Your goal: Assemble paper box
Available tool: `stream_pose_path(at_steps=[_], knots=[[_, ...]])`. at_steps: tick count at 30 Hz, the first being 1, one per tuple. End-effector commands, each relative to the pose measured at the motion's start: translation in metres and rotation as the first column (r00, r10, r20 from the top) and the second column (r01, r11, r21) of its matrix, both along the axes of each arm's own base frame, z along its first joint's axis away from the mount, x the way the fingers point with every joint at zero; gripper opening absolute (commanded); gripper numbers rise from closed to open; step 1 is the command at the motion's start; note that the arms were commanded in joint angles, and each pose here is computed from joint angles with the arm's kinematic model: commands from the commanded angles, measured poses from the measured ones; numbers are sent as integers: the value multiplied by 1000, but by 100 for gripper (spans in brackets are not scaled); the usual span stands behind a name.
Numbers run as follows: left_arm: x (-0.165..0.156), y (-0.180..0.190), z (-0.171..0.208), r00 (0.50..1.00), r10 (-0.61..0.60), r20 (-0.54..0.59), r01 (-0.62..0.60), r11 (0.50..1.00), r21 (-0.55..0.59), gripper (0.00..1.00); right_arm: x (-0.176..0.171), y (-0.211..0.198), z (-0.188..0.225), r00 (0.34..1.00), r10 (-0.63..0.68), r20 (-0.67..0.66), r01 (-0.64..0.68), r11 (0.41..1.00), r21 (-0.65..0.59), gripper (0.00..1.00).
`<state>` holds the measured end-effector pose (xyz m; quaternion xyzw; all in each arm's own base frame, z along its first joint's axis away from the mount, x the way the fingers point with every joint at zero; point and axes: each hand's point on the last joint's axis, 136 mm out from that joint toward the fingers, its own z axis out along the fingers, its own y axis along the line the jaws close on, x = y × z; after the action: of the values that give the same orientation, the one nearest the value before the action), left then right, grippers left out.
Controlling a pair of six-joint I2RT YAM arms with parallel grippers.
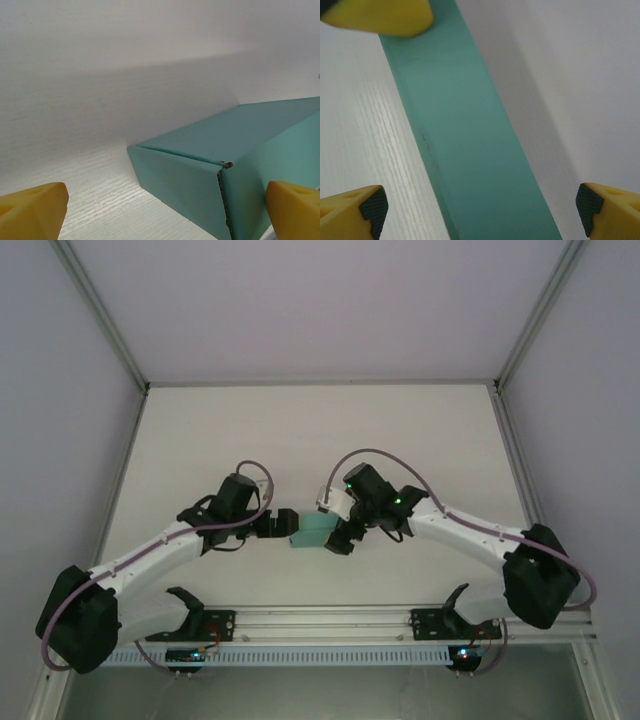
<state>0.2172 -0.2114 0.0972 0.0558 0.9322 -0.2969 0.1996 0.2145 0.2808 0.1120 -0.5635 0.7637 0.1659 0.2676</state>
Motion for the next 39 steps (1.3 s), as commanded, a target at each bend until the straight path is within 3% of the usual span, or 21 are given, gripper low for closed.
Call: stream_pose_path(at_steps=[1, 9, 13, 17, 23, 26, 29, 32, 37, 39], knots=[[-11, 6, -21, 998, -5, -61, 7, 999, 34, 100, 10, 7, 0, 994, 73, 85, -68, 996, -57, 97], [-14, 16, -30, 997, 27, -77, -22, 997, 75, 100, 18, 7, -12, 974, 95, 204, -56, 981, -187, 79], [-8, 15, -20, 998, 34, -48, -30, 997, 68, 99, 22, 3, -11, 954, 95, 284, -19, 966, -259, 54], [0, 13, -6, 999, 38, -7, -37, 998, 56, 100, 34, -6, -8, 928, 58, 368, 64, 949, -310, 53], [10, 26, 26, 991, 97, 88, -103, 993, 65, 100, 61, -32, 7, 847, -98, 522, 299, 900, -316, 52], [11, 44, 35, 978, 168, 125, -180, 979, 91, 100, 72, -44, 7, 803, -147, 578, 393, 860, -326, 51], [7, 58, 39, 965, 221, 142, -235, 968, 92, 100, 85, -50, 8, 732, -222, 644, 523, 789, -322, 57], [1, 68, 41, 955, 254, 155, -269, 959, 84, 100, 80, -49, -12, 728, -237, 643, 567, 736, -371, 58], [-5, 77, 44, 940, 287, 181, -301, 952, 53, 100, 67, -20, -37, 743, -207, 636, 564, 704, -430, 61], [-7, 78, 44, 940, 291, 179, -304, 952, 50, 100, 60, -6, -37, 733, -212, 646, 578, 694, -429, 68]])
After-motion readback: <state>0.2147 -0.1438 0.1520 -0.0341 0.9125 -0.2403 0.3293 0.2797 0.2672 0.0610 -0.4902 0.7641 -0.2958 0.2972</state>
